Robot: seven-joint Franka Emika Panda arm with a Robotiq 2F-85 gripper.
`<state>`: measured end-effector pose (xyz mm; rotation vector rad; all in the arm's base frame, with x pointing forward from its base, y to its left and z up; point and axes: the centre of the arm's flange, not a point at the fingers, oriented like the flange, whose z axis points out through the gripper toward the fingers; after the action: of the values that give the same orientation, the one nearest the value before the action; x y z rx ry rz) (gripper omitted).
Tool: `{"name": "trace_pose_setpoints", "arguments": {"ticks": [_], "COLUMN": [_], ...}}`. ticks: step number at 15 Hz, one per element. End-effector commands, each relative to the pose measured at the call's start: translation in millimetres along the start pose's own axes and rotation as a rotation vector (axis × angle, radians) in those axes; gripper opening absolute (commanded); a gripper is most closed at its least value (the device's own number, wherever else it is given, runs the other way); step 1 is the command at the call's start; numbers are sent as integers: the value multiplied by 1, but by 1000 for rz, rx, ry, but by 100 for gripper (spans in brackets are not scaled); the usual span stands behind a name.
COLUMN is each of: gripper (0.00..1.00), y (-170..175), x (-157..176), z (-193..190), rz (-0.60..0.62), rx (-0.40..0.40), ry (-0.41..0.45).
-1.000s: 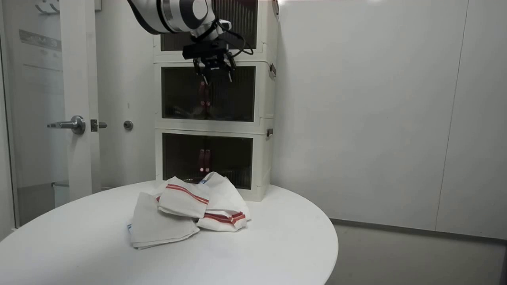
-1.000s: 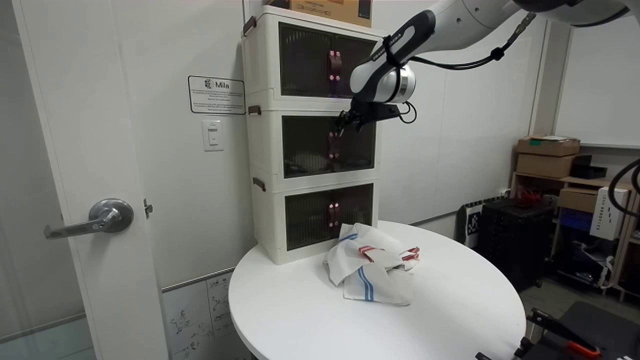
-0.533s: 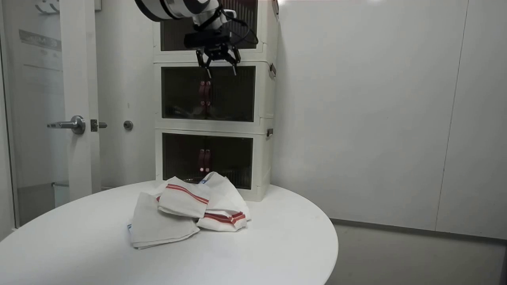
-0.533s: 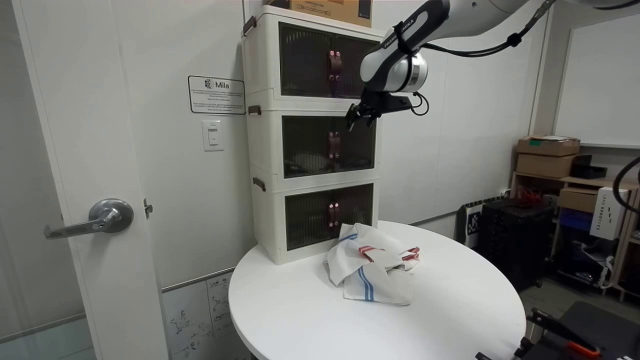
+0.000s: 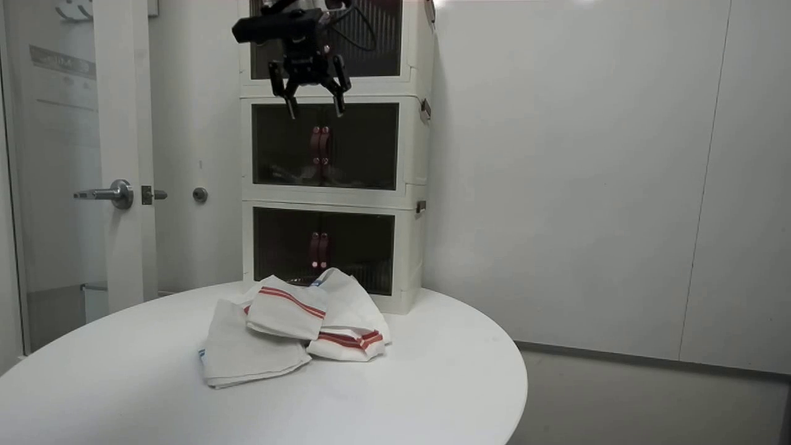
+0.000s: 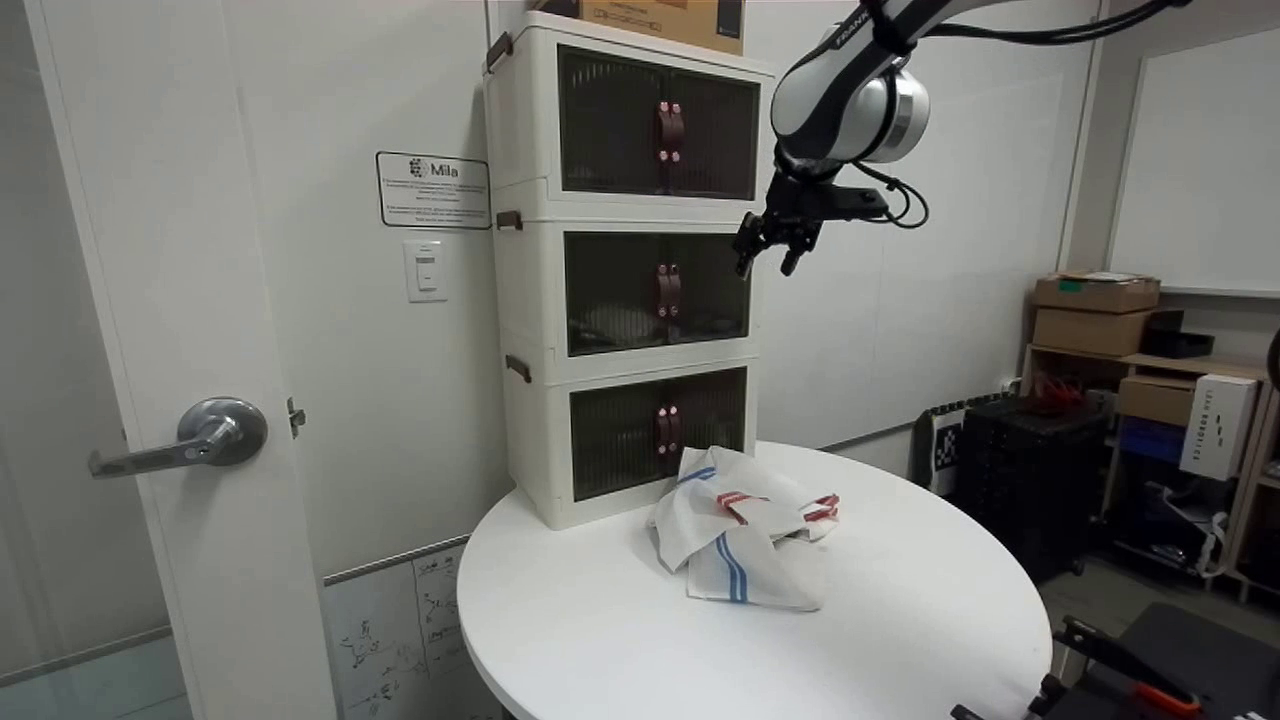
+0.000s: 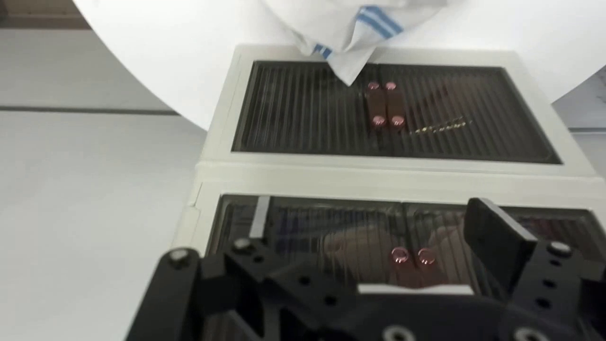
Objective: Close the 2nd drawer doors.
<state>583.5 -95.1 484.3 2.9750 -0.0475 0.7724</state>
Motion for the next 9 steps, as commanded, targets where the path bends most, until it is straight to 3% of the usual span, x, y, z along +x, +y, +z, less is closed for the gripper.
{"name": "trace_pose_setpoints", "arguments": {"ticks": [1,5,9], "gripper": [100,100,100], "y": [-35,-58,-81], "x": [-80,-143,-180], "z": [-29,-56,-81], "rz": [88,159,159], "rx": [38,82,159], "ry": [-46,-53,-57]}}
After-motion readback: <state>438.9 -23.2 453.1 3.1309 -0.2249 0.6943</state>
